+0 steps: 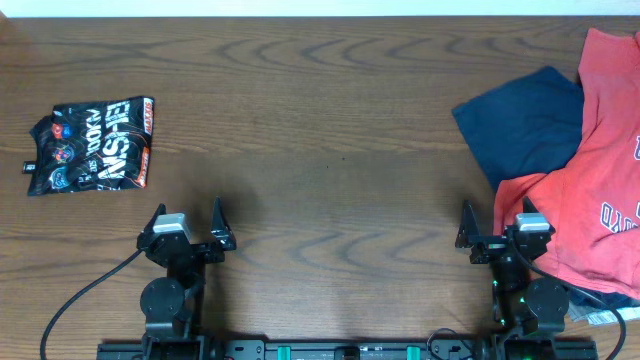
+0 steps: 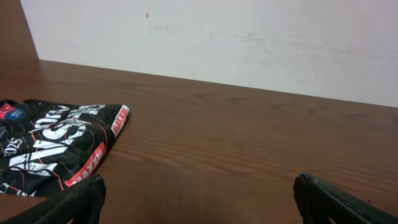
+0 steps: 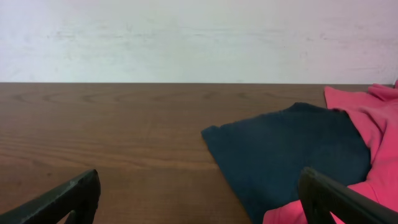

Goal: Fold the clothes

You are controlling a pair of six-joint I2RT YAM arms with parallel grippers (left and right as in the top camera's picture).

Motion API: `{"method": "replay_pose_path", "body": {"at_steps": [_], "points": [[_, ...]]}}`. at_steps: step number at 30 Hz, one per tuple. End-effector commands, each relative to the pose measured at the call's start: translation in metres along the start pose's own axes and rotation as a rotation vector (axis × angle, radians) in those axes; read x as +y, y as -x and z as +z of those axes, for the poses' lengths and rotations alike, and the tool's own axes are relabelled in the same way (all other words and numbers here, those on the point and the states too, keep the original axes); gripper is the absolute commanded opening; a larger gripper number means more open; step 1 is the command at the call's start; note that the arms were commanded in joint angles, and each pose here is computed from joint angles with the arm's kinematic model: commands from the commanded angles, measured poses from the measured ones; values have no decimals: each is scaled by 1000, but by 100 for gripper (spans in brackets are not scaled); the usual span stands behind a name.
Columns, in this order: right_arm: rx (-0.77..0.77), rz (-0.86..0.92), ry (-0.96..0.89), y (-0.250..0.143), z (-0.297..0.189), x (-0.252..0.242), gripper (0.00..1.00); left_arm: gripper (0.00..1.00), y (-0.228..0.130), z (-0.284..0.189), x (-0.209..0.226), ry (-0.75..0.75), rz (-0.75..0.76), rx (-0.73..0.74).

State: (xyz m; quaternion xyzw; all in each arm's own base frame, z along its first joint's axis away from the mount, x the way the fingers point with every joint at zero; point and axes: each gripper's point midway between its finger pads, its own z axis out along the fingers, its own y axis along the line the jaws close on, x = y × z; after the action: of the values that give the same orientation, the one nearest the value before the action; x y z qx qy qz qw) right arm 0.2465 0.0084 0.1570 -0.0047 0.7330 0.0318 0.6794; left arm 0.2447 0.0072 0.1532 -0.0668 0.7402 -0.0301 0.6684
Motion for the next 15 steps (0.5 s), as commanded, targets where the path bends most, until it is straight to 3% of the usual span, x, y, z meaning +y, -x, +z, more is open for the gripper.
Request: {"method": "replay_pose_path", "body": {"at_steps": [1, 15], "points": [[4, -16, 6, -1, 0, 2, 99, 98, -18, 1, 6, 26, 16, 57], [4, -16, 6, -1, 0, 2, 99, 98, -18, 1, 6, 26, 16, 57]]}}
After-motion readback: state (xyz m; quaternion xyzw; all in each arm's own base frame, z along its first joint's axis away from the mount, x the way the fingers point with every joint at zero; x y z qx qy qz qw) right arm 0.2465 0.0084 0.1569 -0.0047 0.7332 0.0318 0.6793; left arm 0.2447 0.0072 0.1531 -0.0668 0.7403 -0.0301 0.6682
